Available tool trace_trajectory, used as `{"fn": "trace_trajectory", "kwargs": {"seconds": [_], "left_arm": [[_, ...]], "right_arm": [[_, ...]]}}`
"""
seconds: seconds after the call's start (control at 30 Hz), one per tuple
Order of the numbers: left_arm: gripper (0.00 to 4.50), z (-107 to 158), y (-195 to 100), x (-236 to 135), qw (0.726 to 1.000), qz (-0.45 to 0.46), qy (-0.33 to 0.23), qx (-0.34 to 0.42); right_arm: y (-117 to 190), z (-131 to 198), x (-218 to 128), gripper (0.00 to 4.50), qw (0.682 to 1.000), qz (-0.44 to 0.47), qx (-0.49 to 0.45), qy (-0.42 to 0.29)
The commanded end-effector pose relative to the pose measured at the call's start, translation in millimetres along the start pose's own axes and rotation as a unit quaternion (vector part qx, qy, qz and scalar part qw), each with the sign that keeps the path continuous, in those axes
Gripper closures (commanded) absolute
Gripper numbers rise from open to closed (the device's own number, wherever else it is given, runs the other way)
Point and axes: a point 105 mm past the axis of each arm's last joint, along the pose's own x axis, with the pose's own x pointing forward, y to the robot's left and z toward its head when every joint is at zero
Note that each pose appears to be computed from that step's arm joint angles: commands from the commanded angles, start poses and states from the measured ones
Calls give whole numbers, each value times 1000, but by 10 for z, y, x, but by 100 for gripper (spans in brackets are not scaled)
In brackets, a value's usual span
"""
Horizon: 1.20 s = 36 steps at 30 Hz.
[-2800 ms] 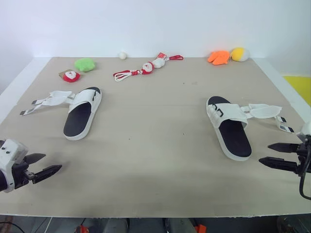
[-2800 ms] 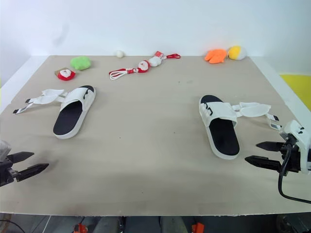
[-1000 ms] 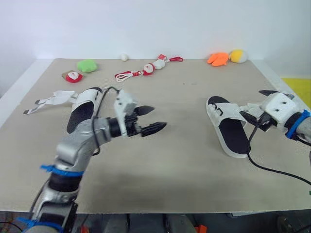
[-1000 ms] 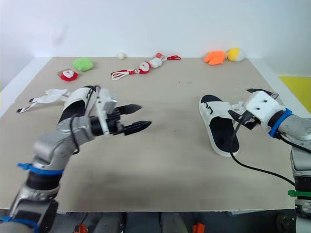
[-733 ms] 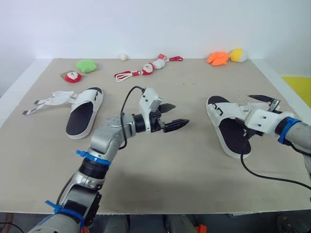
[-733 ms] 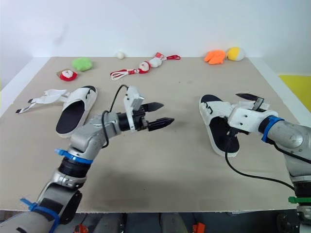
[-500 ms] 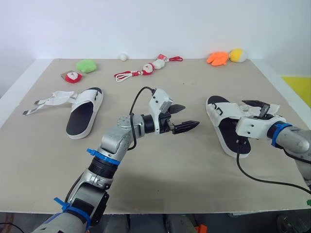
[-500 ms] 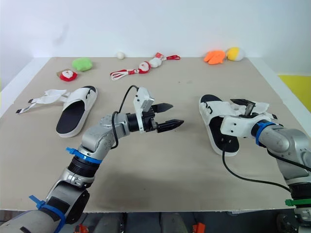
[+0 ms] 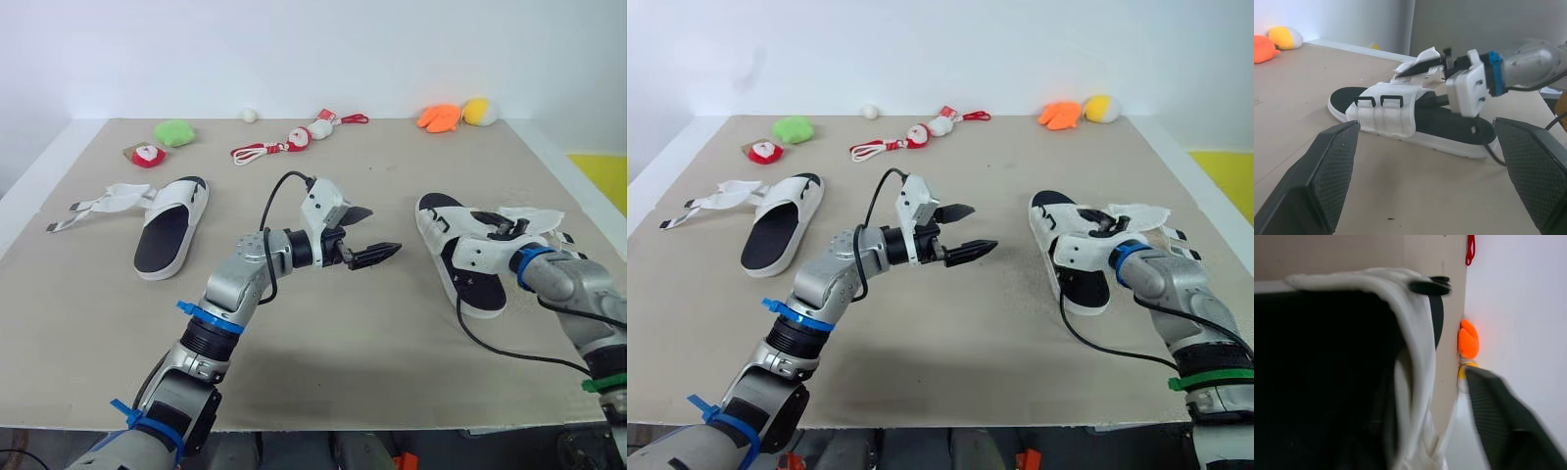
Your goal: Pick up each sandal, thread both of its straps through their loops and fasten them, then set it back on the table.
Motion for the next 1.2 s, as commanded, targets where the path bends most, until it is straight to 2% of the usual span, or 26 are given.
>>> {"fn": "trace_trajectory", "kwargs": {"seconds": [0.03,0.07,0.23,0.43,0.53,0.63,0.77,0.93,1.03,1.2], "left_arm": [[0,128,-23,-11,1000,-7,-20,16],[0,127,-15,-23,1000,-6,-19,16],[0,132,57,-123,1000,10,-17,20],[0,326,242,-529,999,32,-22,20],[0,398,210,-852,1000,14,11,24],[0,427,140,-1110,999,-4,43,19],[0,517,27,-1399,997,-16,70,8],[0,620,-153,-1666,994,-35,100,3],[0,580,-294,-1781,990,-55,131,1],[0,491,-334,-1864,987,-51,153,-5]], "right_arm": [[-112,-10,44,392,1000,-26,-14,5],[-108,-5,59,448,999,-29,-19,5],[-92,30,73,448,998,-44,-30,-17],[-362,488,-50,448,979,-93,-58,-170],[-389,860,-143,448,954,-83,-87,-276],[-338,1261,-287,448,914,-71,-105,-385],[-307,1667,-489,448,862,-69,-99,-492],[-174,2059,-694,448,795,-36,-116,-594],[-54,2219,-789,448,753,-11,-145,-642],[61,2284,-801,448,717,11,-189,-671]]}}
